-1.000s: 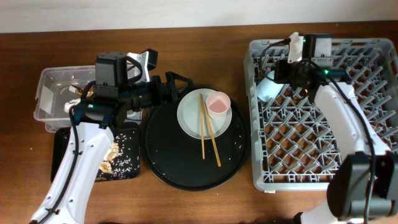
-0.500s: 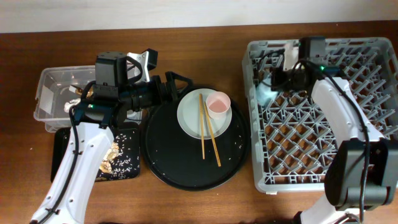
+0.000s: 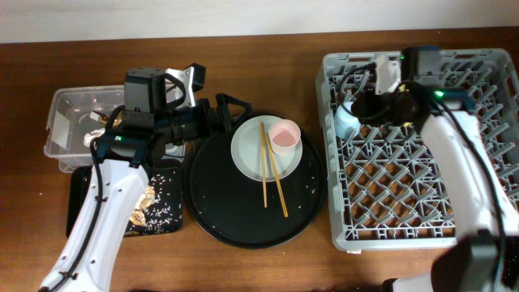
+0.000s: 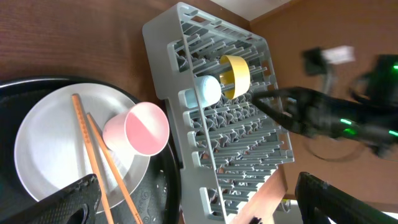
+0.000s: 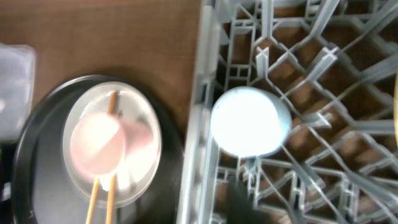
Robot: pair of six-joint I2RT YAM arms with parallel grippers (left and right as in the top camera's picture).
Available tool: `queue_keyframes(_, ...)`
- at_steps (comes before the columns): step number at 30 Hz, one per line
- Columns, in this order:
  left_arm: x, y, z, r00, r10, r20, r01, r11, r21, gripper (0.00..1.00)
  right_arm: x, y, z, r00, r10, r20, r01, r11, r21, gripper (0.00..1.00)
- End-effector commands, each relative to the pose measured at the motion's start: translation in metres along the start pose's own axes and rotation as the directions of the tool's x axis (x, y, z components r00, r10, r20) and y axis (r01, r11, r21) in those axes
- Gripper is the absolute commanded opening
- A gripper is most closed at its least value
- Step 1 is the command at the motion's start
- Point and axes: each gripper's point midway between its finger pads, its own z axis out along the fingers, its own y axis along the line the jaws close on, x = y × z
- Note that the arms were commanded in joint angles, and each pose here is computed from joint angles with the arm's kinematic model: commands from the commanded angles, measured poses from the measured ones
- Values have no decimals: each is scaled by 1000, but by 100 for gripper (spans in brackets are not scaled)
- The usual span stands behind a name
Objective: Sort waste into correct bins and load items into the dishwasher rack
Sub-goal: 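Place the blue cup upside down in the rack with the right gripper, then grasp the pink cup on the white plate with the left gripper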
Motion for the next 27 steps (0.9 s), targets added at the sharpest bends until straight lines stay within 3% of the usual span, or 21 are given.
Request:
queue_keyframes(1, -5, -4, -4, 1000, 26, 18, -26, 1000, 0, 99, 0, 19, -49, 998, -17, 59, 18, 1000, -4, 53)
queue_keyframes(3, -4, -4, -4, 1000, 25, 18, -25, 1000, 0, 99, 7, 21, -58, 999, -15, 52, 15, 1000, 4, 68)
queue_keyframes(4, -4, -4, -4, 1000, 25, 17, -26, 1000, 0, 99, 8, 22, -60, 999, -15, 52, 15, 1000, 4, 93)
queue_keyframes(5, -5, -4, -4, 1000, 26, 18, -26, 1000, 0, 99, 9, 22, -62, 999, -15, 50, 15, 1000, 3, 98)
queue_keyframes(10, -5, -4, -4, 1000, 25, 18, -25, 1000, -2, 99, 13, 21, -58, 1000, -7, 27, 7, 1000, 4, 98)
queue_keyframes(16, -10, 14, -3, 998, 25, 62, -18, 993, -115, 99, 13, 20, -56, 1000, -5, 22, 5, 1000, 4, 98)
queue_keyframes(17, -8, 13, 0, 998, 28, 55, -22, 993, -112, 81, 13, 20, -55, 1000, -5, 21, 4, 1000, 4, 98)
queue_keyframes(18, -6, 11, 3, 998, 32, 49, -27, 993, -115, 52, 13, 20, -55, 1000, -4, 21, 4, 1000, 4, 98)
queue_keyframes(19, -3, 11, 8, 998, 39, 43, -34, 991, -130, 35, 13, 20, -55, 1000, -4, 21, 4, 1000, 4, 99)
queue_keyframes(20, 0, 11, 13, 998, 47, 36, -41, 989, -145, 33, 13, 20, -55, 1000, -4, 21, 4, 1000, 4, 98)
queue_keyframes(24, 25, 10, 48, 995, 100, -22, -102, 968, -230, 37, 13, 20, -55, 1000, -4, 21, 4, 1000, 4, 98)
queue_keyframes(26, 41, 6, 66, 990, 120, -70, -133, 962, -239, 74, 13, 20, -55, 1000, -4, 21, 4, 1000, 4, 98)
queue_keyframes(27, 43, 4, 72, 988, 136, -68, -148, 959, -240, 72, 13, 20, -55, 1000, -4, 21, 4, 1000, 4, 98)
